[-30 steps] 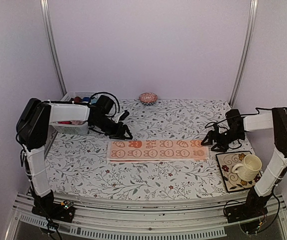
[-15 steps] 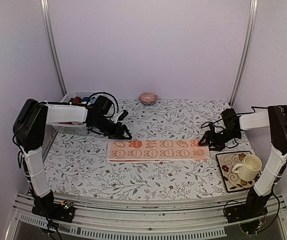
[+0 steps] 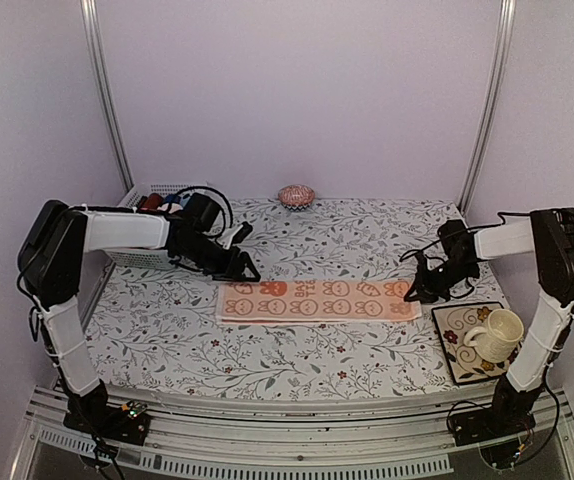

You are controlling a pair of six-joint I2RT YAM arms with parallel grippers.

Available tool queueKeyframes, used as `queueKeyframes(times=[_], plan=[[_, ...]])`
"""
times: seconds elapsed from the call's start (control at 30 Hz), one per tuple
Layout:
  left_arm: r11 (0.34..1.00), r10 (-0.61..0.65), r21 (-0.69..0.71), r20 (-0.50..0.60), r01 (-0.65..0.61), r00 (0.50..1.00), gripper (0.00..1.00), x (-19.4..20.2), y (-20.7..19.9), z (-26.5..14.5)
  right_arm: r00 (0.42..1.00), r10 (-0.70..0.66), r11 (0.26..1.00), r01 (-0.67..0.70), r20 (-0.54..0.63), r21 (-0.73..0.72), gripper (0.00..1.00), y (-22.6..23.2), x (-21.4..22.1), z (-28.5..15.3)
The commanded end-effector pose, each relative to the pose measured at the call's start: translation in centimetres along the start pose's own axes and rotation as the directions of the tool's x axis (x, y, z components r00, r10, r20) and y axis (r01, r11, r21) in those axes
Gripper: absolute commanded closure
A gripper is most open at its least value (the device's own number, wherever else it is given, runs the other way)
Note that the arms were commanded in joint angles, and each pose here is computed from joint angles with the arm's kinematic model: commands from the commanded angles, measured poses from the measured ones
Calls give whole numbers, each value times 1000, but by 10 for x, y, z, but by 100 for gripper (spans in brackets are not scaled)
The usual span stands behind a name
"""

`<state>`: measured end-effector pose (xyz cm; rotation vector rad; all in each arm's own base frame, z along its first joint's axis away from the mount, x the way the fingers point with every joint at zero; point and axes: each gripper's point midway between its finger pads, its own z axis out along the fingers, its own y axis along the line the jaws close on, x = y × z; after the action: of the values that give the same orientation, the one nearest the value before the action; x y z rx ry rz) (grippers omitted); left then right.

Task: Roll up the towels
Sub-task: Pick up the towel from the center of the board, then fold the towel at the center of the board.

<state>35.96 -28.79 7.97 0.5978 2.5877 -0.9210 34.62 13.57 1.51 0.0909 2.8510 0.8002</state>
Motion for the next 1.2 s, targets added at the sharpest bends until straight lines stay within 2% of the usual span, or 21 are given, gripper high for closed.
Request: queueKeyframes(times=[0.0, 0.1, 0.23, 0.3, 0.37, 0.5, 0.63, 0.9, 1.17], plan=[[1000, 25, 1, 44, -25, 999, 44, -10, -9, -11, 999, -33, 998, 33, 6, 56, 98, -5, -15, -27], [1000, 31, -7, 45, -30, 998, 43, -10, -10, -13, 999, -32, 996, 31, 10, 86, 98, -17, -25, -51], [999, 34, -19, 44, -33, 998, 40, -9, -10, -16, 994, -101, 983, 92, 47, 156, 98, -24, -43, -87], [999, 38, -22, 44, -37, 998, 38, -8, -11, -18, 990, -124, 984, 114, 71, 137, 98, -14, -51, -98], [999, 43, -29, 41, -42, 998, 33, -8, -10, -19, 983, -170, 985, 166, 70, 55, 98, 9, -52, -101], [997, 52, -57, 36, -50, 998, 20, -5, -7, -22, 948, -317, 947, 319, 33, -48, 98, 64, -42, -83], [994, 45, -104, 36, -41, 998, 4, -1, 0, -25, 917, -399, 904, 395, 6, -167, 98, 119, -25, -56], [990, 29, -141, 53, -21, 998, 3, 4, 2, -37, 866, -500, 823, 470, -13, -319, 98, 212, 0, -14], [986, 32, -163, 66, -20, 997, 3, 8, 5, -46, 871, -490, 829, 454, -33, -326, 97, 231, -2, 25]])
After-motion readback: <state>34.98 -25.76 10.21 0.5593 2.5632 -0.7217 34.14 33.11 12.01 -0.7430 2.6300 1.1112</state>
